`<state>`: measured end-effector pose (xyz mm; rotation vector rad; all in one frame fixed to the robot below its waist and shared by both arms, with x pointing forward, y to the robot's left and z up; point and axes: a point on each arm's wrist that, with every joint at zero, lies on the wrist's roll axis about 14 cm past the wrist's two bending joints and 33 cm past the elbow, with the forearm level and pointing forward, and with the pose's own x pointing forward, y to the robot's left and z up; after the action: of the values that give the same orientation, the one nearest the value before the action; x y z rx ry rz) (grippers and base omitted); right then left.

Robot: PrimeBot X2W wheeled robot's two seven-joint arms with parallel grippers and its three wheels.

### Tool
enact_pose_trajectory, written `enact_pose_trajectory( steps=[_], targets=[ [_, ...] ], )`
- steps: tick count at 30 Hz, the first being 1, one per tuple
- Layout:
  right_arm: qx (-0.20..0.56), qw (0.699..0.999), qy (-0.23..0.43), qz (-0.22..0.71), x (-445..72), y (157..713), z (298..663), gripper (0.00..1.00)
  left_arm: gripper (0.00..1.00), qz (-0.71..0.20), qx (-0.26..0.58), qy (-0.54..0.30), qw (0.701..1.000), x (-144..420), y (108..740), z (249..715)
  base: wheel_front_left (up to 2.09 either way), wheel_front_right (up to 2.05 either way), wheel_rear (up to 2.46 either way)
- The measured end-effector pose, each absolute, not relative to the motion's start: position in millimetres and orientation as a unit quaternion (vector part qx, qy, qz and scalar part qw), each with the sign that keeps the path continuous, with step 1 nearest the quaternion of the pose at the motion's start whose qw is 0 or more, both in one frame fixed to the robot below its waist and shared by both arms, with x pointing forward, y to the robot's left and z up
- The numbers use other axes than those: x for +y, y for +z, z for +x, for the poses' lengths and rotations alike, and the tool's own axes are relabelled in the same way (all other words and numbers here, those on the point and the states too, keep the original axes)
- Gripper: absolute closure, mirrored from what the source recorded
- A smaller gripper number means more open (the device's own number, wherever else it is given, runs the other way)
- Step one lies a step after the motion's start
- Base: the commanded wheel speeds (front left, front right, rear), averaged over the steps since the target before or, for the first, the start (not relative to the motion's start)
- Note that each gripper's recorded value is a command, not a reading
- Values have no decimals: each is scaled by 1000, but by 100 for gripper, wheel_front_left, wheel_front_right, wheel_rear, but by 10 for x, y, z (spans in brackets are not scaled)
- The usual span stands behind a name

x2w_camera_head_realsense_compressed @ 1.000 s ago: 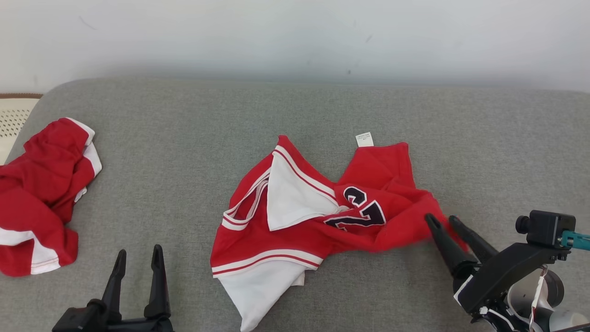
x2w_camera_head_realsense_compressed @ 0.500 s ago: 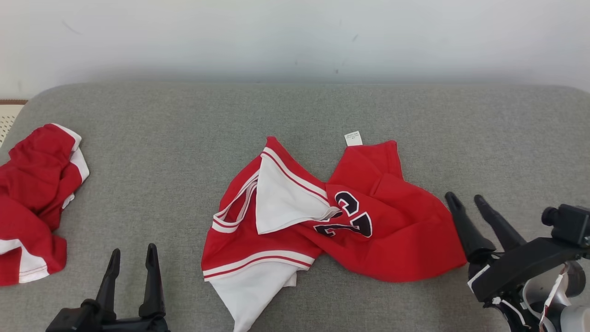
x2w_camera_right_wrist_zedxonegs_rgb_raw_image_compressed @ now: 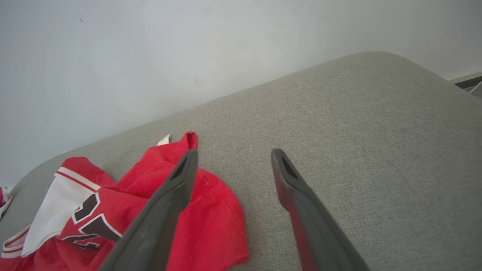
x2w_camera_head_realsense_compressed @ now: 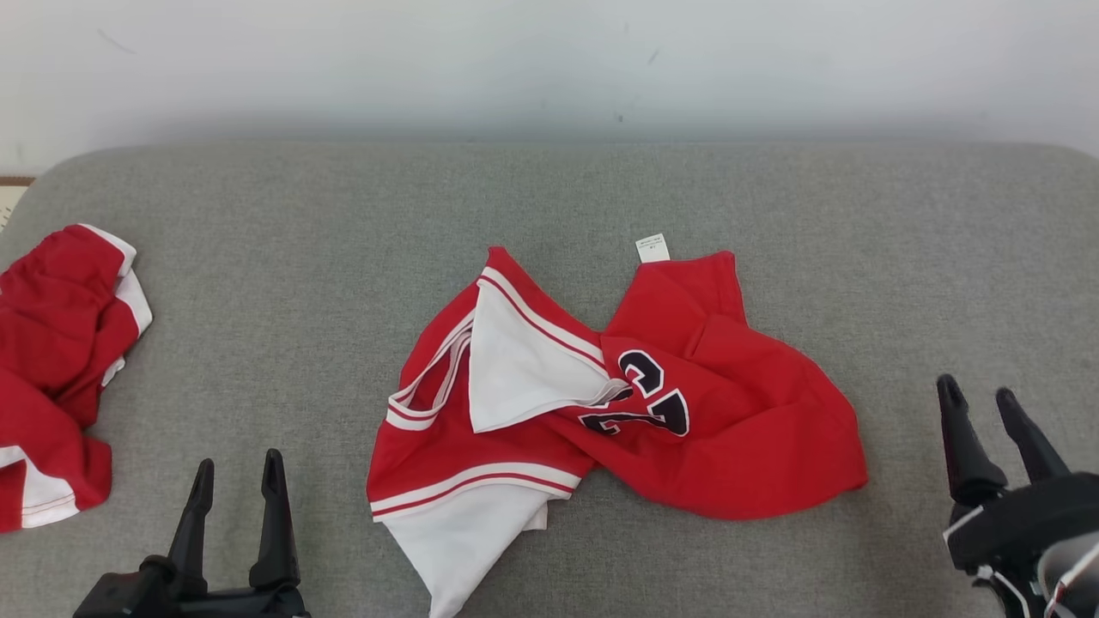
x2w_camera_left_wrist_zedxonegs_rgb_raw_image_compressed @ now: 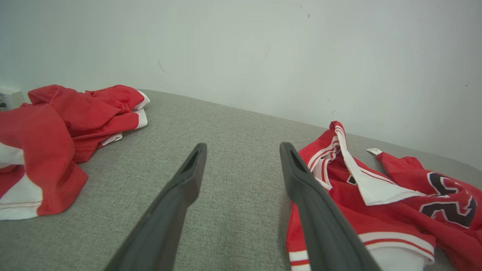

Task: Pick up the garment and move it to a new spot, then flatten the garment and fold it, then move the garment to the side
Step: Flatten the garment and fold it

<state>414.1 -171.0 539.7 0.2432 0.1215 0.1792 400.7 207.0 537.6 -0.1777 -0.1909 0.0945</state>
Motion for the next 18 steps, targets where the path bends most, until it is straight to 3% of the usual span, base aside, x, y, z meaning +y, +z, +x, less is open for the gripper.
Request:
enact_pose_trajectory(
  steps=[9,18],
  targets=[
    [108,983,72,130,-1750,5040,4059,0,0,-89,-88,50,991,2074,5318,4048,0,0,0],
    [120,975,157,100,-1221,5029,4234,0,0,-89,-89,55,991,2111,5327,4060,0,0,0]
  ],
)
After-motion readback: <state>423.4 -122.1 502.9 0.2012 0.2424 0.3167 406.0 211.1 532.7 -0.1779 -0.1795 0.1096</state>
